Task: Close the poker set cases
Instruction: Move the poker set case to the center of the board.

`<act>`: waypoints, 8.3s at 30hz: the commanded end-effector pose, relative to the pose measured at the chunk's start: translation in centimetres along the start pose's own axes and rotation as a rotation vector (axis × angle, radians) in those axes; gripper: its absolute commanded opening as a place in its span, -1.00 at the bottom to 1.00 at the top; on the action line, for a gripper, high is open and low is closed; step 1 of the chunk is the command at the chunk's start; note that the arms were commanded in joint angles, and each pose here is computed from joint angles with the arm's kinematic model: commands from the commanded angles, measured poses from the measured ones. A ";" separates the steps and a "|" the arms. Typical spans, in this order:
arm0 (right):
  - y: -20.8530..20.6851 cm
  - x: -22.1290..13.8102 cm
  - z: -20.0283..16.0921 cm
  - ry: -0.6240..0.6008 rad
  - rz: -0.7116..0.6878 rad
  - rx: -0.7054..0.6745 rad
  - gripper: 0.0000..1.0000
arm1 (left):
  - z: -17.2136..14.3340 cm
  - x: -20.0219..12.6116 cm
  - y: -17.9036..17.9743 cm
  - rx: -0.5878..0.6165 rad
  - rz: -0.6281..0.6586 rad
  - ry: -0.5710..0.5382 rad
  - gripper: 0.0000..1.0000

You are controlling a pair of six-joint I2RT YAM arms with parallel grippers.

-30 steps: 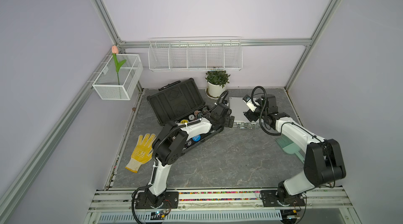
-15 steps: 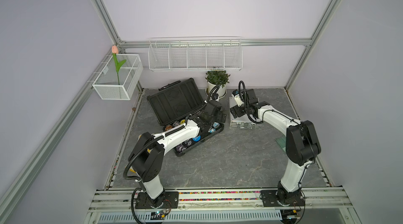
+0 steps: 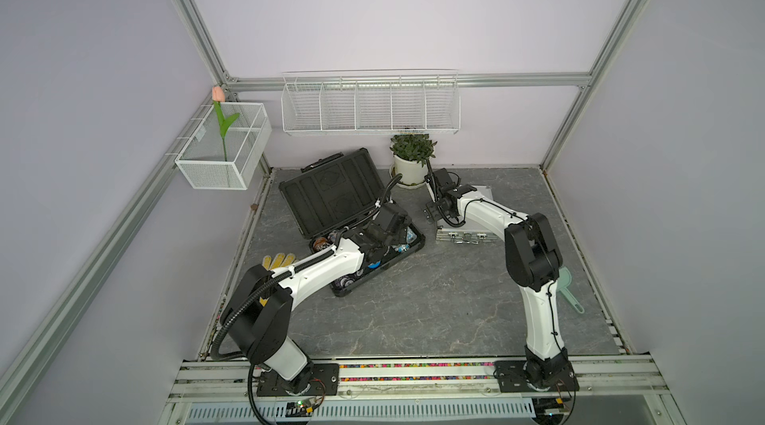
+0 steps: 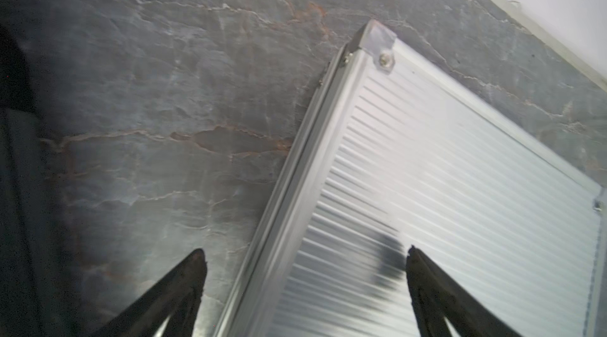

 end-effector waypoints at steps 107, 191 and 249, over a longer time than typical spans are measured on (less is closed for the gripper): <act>5.8 -1.0 -9.2 0.069 0.216 0.061 -0.86 | -3.9 -2.8 15.1 -0.382 0.302 0.017 0.99; 1.3 -5.7 11.0 -0.388 0.381 0.369 0.54 | -5.9 -2.0 14.5 -0.293 0.202 0.092 0.99; 1.0 -14.3 7.2 -0.666 0.406 0.207 -0.75 | -14.0 -4.3 16.3 -0.442 0.285 0.272 0.99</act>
Point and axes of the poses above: each gripper's point midway between its finger pads, its own x axis out along the fingers, its own y axis along the line the jaws close on, z = x × y, the point moved 1 cm from there along -x, back along the fingers
